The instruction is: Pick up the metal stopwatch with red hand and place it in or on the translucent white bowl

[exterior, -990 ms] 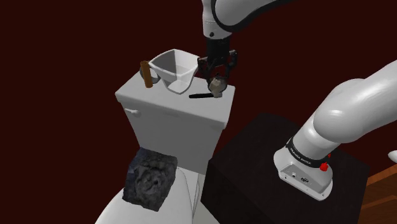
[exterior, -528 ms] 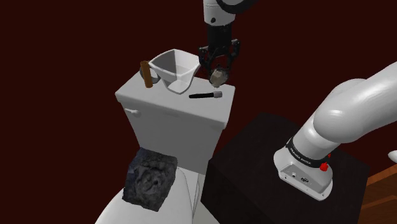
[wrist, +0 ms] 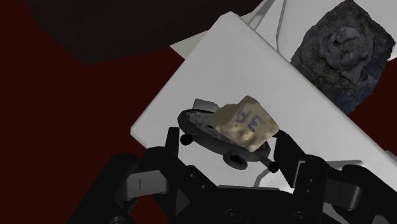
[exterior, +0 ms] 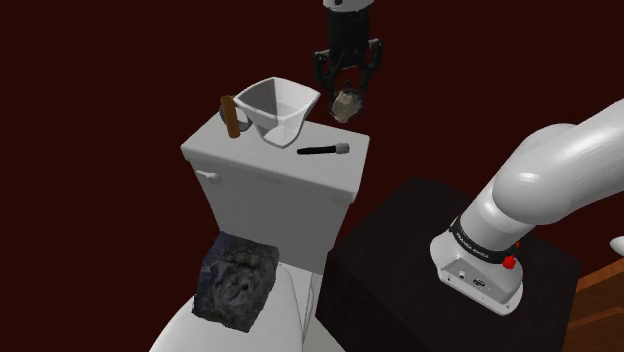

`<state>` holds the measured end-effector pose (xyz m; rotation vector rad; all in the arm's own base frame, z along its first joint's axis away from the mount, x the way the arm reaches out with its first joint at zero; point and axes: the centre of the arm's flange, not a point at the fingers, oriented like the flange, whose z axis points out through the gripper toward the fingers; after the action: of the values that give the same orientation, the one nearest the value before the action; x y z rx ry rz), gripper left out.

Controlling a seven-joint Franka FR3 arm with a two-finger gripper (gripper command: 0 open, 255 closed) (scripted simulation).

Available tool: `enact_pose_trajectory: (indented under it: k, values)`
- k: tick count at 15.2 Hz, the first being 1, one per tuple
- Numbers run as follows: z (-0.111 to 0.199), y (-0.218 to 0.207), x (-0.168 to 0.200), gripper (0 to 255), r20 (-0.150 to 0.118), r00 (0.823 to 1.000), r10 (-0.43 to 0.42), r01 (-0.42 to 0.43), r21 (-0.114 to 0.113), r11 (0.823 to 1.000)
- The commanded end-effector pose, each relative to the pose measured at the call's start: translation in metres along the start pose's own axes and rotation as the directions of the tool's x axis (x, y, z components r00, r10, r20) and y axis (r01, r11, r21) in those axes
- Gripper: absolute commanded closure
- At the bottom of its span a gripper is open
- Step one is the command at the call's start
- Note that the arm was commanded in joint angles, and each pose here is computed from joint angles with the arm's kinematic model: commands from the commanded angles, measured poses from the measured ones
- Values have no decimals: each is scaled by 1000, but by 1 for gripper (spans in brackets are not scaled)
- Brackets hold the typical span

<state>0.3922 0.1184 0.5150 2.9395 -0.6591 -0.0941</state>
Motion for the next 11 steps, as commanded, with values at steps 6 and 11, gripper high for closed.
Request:
enact_pose_trajectory:
  k: [6,11]
  values:
    - [-36,5,-2,255,0,1000,0,0,0,1000]
    - [-62,9,-2,255,0,1000,0,0,0,1000]
